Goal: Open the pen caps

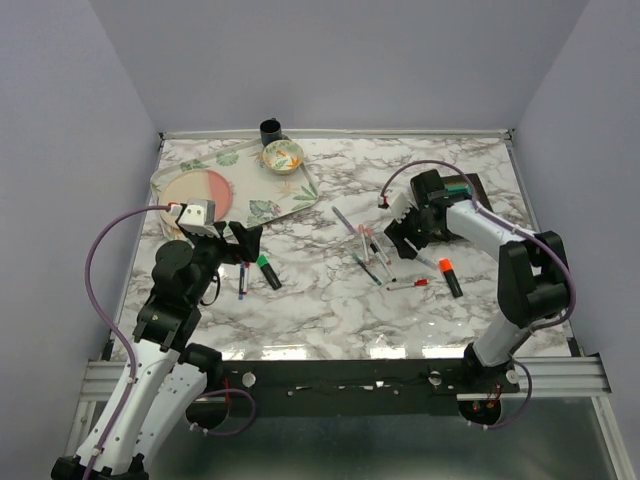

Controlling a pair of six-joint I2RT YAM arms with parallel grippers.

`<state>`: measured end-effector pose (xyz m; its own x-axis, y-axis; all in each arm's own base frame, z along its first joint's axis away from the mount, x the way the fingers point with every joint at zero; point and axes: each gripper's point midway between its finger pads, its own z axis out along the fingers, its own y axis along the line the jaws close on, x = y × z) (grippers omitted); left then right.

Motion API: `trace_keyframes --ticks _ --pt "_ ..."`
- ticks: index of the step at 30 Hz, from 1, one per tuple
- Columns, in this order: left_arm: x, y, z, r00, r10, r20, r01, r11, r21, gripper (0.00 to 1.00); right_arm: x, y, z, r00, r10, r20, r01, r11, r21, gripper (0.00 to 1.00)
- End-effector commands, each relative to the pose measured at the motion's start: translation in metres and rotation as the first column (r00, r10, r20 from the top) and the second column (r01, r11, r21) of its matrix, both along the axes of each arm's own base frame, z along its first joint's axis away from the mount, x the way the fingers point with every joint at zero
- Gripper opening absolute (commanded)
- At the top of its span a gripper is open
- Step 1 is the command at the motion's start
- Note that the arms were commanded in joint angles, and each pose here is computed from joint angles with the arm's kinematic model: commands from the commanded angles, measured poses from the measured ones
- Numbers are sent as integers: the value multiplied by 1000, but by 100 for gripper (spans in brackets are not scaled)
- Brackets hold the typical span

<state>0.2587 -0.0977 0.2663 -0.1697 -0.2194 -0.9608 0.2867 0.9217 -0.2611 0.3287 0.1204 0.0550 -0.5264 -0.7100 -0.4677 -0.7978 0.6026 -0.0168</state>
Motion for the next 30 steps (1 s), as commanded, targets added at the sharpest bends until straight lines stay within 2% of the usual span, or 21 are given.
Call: trace_keyframes --ticks 1,2,8,16,23,27,30 --pt "-2 -4 6 1000 -25 12 25 1000 -13 99 13 -12 -11 1000 -13 -15 11 990 -142 68" --pt "-3 -4 7 1000 -27 13 27 1000 -14 99 12 -12 -15 1000 -13 -27 9 989 -149 61" --pt "-4 -4 9 999 -33 22 33 999 -17 99 8 -9 -29 996 -15 -93 1 989 -146 43" --pt "-6 -4 11 999 -36 29 36 999 -20 99 0 -4 -45 987 -14 -159 -9 989 -146 32" --pt "-11 -10 16 996 -70 52 73 996 -44 99 8 2 -44 987 -46 -157 25 991 -132 13" --pt "-14 -20 17 991 -123 48 126 989 -77 99 14 10 -35 989 -50 -142 37 995 -91 5" --pt "-16 -33 15 982 -185 34 188 975 -115 99 22 22 -9 995 -49 -92 47 999 -19 1"
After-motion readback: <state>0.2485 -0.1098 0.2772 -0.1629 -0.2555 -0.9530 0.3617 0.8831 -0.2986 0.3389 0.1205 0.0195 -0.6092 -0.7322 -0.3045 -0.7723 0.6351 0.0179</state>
